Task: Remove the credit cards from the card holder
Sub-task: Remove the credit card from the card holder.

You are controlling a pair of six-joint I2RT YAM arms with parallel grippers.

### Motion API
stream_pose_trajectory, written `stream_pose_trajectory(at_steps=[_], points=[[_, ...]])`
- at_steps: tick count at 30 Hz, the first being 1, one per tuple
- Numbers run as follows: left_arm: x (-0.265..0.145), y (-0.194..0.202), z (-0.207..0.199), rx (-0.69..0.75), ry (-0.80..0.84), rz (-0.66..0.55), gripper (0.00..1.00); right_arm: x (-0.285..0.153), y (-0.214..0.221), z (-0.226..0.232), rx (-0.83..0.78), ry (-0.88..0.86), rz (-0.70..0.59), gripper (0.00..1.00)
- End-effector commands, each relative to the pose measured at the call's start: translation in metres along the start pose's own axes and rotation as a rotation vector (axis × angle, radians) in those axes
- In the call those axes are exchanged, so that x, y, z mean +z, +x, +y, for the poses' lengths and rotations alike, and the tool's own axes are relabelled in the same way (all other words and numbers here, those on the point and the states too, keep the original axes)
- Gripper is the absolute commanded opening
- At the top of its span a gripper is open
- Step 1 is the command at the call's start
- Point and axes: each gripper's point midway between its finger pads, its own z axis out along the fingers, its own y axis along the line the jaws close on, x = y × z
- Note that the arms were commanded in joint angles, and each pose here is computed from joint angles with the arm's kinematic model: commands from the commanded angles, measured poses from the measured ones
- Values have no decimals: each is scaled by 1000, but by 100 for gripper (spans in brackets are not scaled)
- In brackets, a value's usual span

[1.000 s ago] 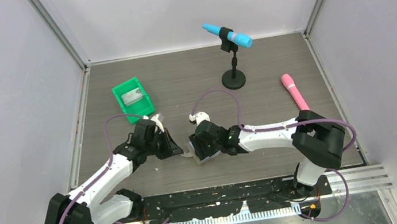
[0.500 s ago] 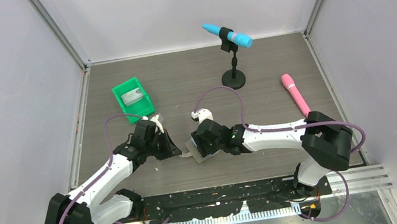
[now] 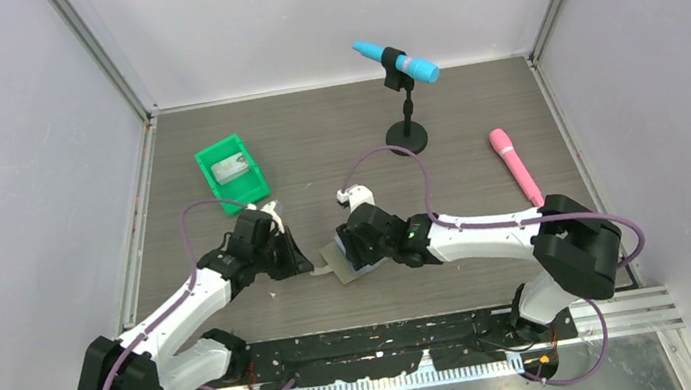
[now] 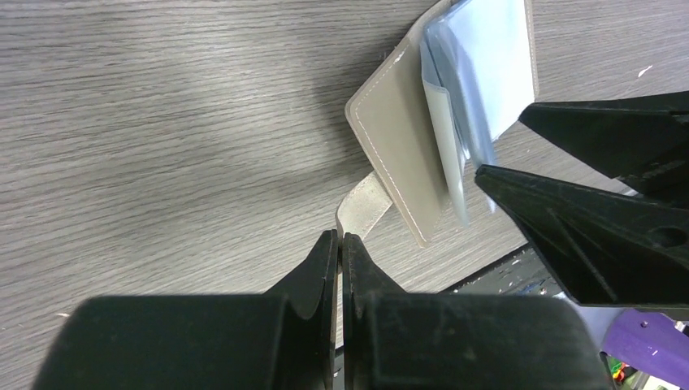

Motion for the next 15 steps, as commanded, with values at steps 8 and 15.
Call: stream_pose_trajectory(at_steps=[8, 15], points=[[-1, -1, 10, 41, -60, 4, 0, -9, -7, -24, 5, 10, -28, 52], [-5, -11, 17, 57, -131, -15, 0, -3, 1, -25, 64, -68, -6, 48]])
